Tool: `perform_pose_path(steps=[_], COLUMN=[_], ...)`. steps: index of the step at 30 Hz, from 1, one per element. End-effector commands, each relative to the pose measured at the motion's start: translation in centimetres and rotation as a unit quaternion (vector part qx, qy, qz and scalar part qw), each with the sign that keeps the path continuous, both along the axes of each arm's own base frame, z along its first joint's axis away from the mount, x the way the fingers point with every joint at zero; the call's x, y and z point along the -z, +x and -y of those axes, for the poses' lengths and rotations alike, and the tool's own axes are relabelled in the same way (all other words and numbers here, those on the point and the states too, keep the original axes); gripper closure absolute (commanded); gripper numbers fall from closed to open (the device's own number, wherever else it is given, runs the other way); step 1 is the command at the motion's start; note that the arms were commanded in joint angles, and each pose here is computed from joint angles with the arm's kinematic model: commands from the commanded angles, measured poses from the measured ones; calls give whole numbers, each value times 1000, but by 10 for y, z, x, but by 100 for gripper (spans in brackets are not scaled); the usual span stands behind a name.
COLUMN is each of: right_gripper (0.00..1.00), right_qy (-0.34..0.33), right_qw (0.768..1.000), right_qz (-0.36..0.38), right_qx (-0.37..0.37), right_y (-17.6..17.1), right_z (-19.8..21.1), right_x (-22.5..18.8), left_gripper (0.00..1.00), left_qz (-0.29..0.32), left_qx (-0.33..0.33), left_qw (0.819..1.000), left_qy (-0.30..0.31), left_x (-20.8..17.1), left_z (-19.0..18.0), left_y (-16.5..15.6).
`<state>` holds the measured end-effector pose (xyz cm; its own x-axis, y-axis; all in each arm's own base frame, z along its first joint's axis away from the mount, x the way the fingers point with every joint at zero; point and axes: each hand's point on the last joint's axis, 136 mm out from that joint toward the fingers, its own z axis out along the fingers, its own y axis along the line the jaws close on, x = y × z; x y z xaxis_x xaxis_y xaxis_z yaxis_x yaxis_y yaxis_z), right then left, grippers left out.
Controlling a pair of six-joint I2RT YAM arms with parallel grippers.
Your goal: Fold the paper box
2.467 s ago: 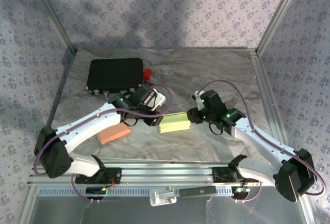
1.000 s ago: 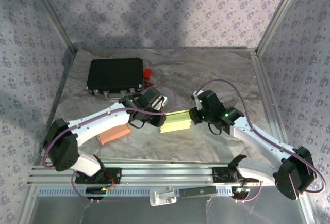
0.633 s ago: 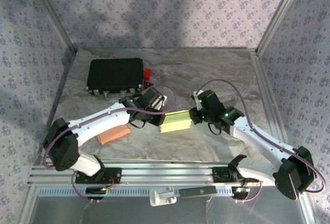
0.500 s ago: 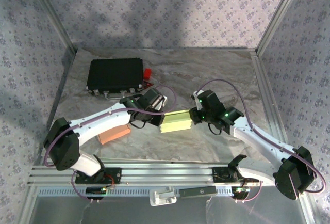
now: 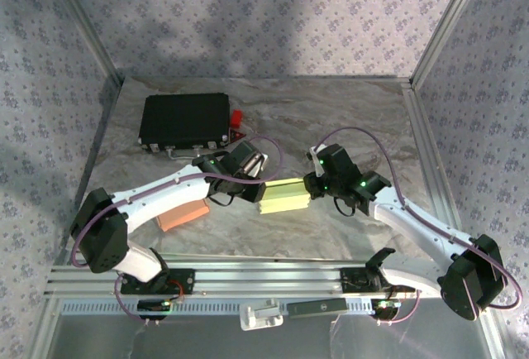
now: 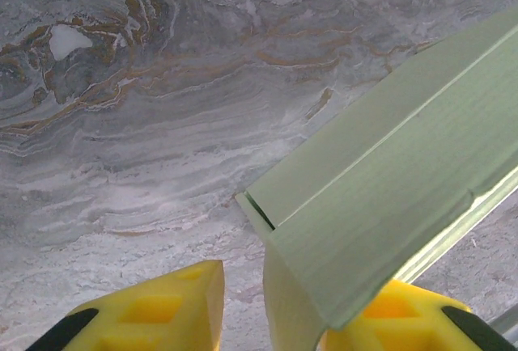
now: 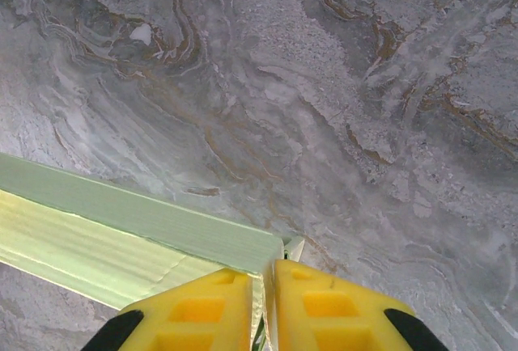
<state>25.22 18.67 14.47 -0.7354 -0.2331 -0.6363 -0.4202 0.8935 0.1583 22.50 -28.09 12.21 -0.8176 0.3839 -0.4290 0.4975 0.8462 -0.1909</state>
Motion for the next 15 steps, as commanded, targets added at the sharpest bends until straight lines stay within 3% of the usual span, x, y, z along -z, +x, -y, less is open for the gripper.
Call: perform_pose_path(steps=[1,15], right_gripper=[84,89], right_qy=[1,0], right_qw=[1000,1000], right_qz=[2,0], right_qx=[6,8], right_y=[1,-1], right_z=[-1,1], right_x=[-8,-6], left_gripper=[65,65], left_qz=[7,19], left_qx=[4,2], left_qw=[1000,1000], left_qy=[-12,-9], left_x=[-16,-28], left_z=[7,4], left_y=[-3,-3])
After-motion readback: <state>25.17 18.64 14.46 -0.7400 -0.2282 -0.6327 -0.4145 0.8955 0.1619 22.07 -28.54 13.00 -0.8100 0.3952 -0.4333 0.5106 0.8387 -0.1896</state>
